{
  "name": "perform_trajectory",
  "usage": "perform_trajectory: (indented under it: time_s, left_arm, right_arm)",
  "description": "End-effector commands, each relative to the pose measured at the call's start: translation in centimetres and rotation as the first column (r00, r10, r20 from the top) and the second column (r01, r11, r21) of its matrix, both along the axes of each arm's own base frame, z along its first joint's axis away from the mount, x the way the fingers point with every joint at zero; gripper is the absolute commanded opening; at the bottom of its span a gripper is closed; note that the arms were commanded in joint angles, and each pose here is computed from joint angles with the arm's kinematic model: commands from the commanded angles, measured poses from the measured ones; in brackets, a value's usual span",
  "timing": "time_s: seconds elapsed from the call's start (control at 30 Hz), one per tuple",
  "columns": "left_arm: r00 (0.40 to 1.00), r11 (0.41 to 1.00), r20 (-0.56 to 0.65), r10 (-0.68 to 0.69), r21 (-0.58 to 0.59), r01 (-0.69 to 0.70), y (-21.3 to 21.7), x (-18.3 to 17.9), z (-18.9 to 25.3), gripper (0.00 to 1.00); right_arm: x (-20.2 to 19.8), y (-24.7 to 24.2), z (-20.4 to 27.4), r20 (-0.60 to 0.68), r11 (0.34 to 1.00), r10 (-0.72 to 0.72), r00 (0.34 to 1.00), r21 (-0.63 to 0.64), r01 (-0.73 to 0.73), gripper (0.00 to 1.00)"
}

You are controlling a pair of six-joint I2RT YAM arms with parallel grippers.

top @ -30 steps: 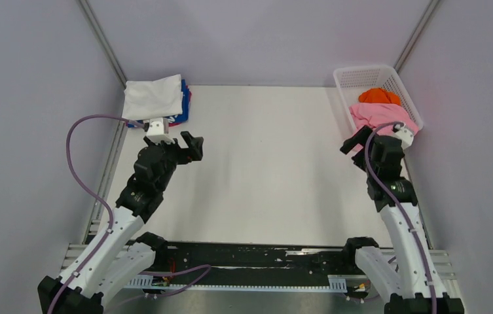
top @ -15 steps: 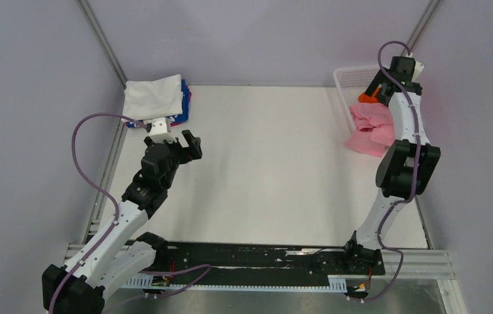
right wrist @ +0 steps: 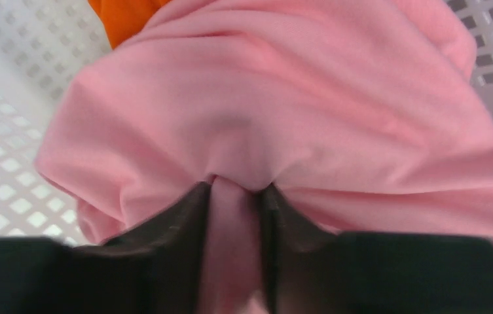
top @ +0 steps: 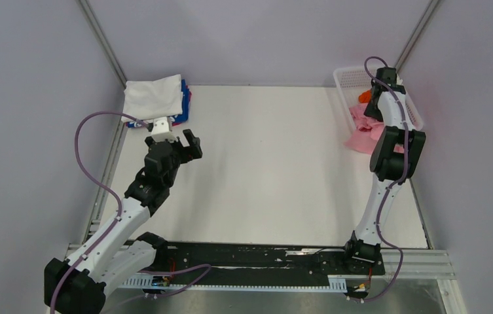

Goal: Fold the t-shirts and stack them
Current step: Grab crumpled tshirt from bin with the right arm

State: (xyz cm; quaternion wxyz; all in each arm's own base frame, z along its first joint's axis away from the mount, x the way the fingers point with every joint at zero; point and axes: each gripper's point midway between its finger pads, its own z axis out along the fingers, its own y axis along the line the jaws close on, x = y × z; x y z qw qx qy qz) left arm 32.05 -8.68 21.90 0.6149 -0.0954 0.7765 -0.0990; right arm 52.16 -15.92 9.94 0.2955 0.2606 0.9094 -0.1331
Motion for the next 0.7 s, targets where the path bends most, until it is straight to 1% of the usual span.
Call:
perform_trajectory:
  time_s: [0.0, 0.07, 0.13, 0.27, 0.33, 0.43, 0.5, 0.6, 0.67]
  left_arm:
    - [0.997, 0.999, 0.063, 0.037, -0.031, -0.035, 0.5, 0.5, 2.2, 1.0]
    - [0.997, 0.999, 0.067, 0.037, -0.034, -0.035, 0.5, 0.4, 2.3, 1.0]
    - [0.997, 0.999, 0.071, 0.036, -0.038, -0.034, 0.5, 0.2, 2.5, 1.0]
    - [0.997, 0.999, 0.075, 0.032, -0.044, -0.029, 0.5, 0.0, 2.5, 1.0]
    - [0.997, 0.999, 0.077, 0.028, -0.048, -0.024, 0.5, -0.1, 2.6, 1.0]
    - [0.997, 0.999, 0.074, 0.017, -0.048, -0.014, 0.3, -0.3, 2.6, 1.0]
    - [0.997, 0.999, 0.076, 0.01, -0.052, -0.006, 0.2, -0.3, 2.9, 1.0]
    - [0.998, 0.999, 0.058, -0.005, -0.048, 0.008, 0.1, -0.7, 2.7, 1.0]
    - [0.998, 0.998, 0.057, -0.011, -0.056, 0.014, 0.0, -0.9, 2.9, 1.0]
  right_arm:
    - [0.7, -0.3, 1.9, 0.031, 0.999, 0.0, 1.0, -0.038, 0.001, 0.21]
    - [0.9, 0.0, 3.9, 0.079, 1.0, 0.005, 0.997, -0.03, -0.002, 0.08]
    - [1.1, 0.3, 6.8, 0.147, 1.0, 0.01, 0.989, -0.031, -0.005, 0.01]
    - [0.9, 2.0, 14.3, 0.32, 0.997, 0.071, 0.945, -0.052, -0.058, 0.0]
    - [-0.1, 3.6, 19.7, 0.428, 0.991, 0.127, 0.895, -0.089, -0.098, 0.0]
    - [-1.9, 7.3, 26.3, 0.567, 0.973, 0.227, 0.792, -0.107, -0.203, 0.0]
    - [-3.7, 10.3, 30.5, 0.655, 0.948, 0.301, 0.693, -0.125, -0.294, 0.0]
    - [-6.6, 15.6, 34.9, 0.724, 0.877, 0.409, 0.555, -0.145, -0.458, 0.0]
    - [-8.7, 19.6, 37.2, 0.755, 0.804, 0.476, 0.451, -0.165, -0.571, 0.0]
